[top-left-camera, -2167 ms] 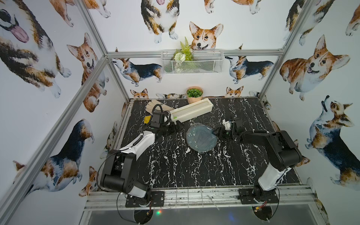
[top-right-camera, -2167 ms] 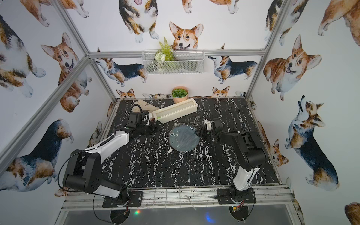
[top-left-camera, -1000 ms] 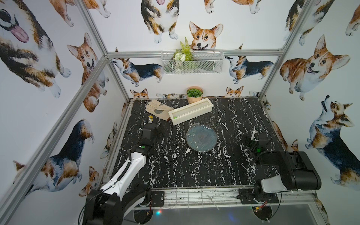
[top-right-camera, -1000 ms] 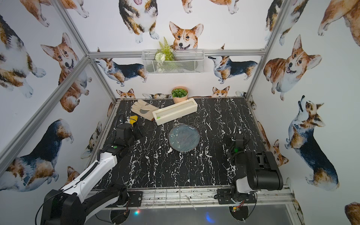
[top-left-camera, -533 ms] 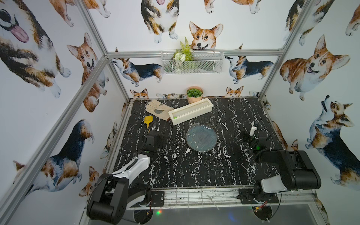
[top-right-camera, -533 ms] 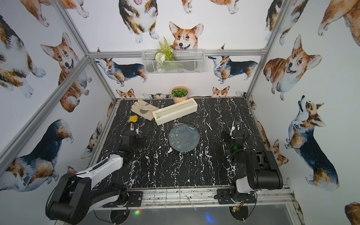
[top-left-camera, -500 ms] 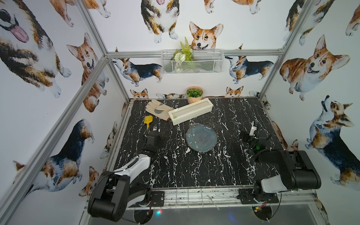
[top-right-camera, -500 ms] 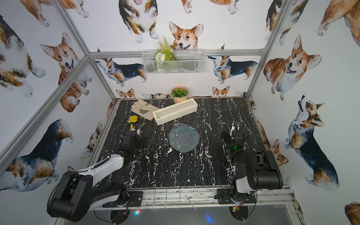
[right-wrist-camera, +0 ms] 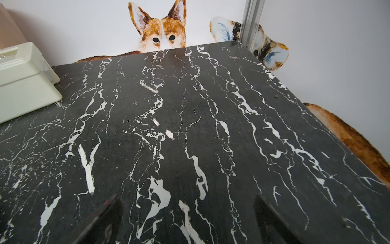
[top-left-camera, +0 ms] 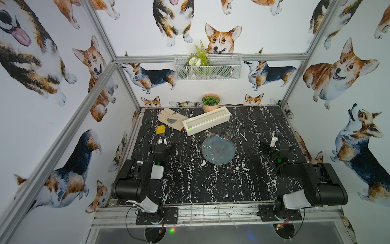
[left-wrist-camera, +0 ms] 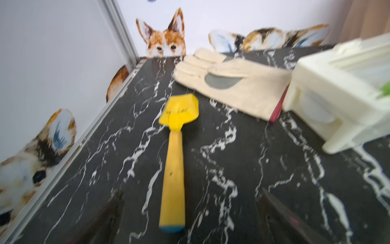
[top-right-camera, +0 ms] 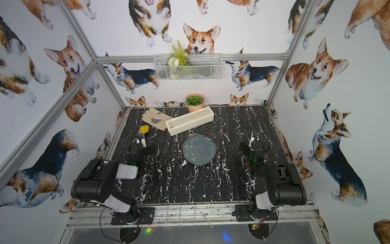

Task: Wrap the plate with plastic wrap
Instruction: Reset both arms

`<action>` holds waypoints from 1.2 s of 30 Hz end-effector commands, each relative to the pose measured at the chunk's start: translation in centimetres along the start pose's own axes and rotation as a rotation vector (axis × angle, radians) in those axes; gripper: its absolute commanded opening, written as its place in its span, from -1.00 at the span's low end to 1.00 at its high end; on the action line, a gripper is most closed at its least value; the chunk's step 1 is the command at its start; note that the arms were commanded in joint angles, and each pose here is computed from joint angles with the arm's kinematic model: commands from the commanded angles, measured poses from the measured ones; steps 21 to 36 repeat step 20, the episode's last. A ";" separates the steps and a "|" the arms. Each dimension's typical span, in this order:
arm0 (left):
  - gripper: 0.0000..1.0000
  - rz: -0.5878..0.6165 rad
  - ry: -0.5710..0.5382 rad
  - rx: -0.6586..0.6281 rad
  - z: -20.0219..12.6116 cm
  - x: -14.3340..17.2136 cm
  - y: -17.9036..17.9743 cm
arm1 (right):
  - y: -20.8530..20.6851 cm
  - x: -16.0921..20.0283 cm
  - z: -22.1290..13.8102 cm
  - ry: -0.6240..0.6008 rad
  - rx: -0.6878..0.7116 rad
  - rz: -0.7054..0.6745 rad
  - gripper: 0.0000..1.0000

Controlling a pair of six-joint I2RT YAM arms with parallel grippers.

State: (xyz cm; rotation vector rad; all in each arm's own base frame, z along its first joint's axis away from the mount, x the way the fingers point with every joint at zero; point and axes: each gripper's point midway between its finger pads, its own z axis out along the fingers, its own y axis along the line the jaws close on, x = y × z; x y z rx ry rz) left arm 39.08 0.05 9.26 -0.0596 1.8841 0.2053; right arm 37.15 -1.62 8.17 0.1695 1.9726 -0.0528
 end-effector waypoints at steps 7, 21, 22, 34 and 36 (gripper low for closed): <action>1.00 0.023 -0.005 0.041 0.0 -0.2 -0.9 | 0.0 -0.9 0.1 -0.033 0.000 -0.012 0.99; 1.00 0.009 0.017 0.092 0.4 -0.1 -1.1 | 0.0 -0.9 0.1 -0.032 -0.002 -0.008 0.99; 1.00 0.009 0.017 0.092 0.4 -0.1 -1.1 | 0.0 -0.9 0.1 -0.032 -0.002 -0.008 0.99; 1.00 0.009 0.017 0.092 0.4 -0.1 -1.1 | 0.0 -0.9 0.1 -0.032 -0.002 -0.008 0.99; 1.00 0.009 0.017 0.092 0.4 -0.1 -1.1 | 0.0 -0.9 0.1 -0.032 -0.002 -0.008 0.99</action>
